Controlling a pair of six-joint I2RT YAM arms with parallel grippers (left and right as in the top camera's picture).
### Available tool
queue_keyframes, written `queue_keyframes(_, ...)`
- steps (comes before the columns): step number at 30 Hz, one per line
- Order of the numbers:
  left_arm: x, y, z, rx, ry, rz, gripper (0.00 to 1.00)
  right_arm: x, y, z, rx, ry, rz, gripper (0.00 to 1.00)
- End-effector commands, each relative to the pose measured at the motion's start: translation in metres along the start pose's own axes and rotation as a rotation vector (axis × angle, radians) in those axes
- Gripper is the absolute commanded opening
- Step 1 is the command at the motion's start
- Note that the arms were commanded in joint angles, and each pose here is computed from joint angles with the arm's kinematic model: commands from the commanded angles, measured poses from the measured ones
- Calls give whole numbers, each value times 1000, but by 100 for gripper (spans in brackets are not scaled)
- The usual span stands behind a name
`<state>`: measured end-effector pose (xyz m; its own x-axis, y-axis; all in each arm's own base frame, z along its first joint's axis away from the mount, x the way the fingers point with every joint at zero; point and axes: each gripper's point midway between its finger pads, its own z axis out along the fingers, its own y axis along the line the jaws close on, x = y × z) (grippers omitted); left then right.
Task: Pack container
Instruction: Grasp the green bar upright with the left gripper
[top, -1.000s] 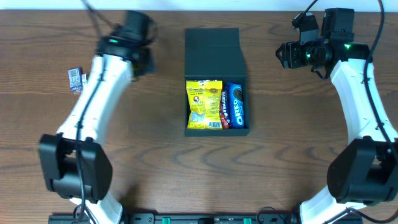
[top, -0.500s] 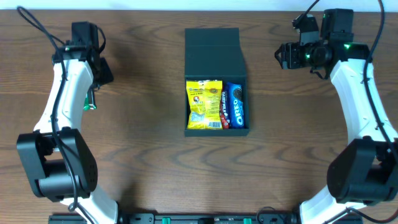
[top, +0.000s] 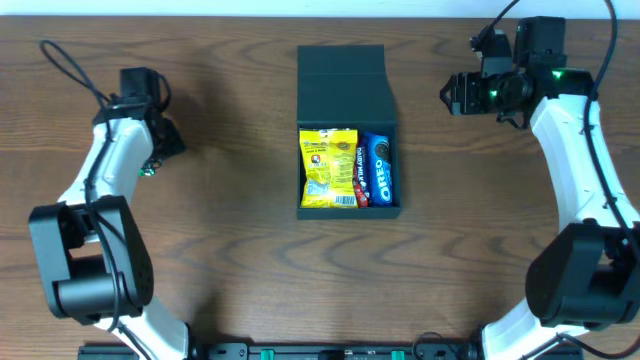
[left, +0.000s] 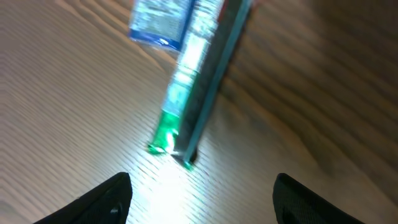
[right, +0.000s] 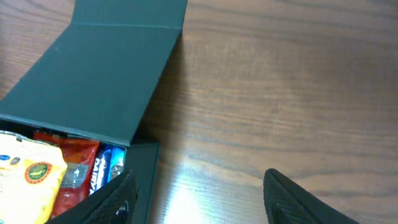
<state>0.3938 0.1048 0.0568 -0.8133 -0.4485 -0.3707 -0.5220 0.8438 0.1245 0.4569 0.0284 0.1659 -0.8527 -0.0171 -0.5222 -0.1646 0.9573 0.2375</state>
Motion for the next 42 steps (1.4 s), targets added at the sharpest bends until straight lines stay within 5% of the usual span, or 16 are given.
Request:
queue_keyframes(1,3,8,18,43,44,13,72,2,9,-7,-13,0,4,65)
queue_keyframes(22,-6,-5,59,149,33,35,68,2,10,-7,-14,3,46,66)
queue_keyframes(26,-5,-9,67,161,36,31,54,2,10,-7,-15,2,47,67)
queue_keyframes(42,-1,-10,72,160,56,23,32,1,10,-7,-15,-3,68,67)
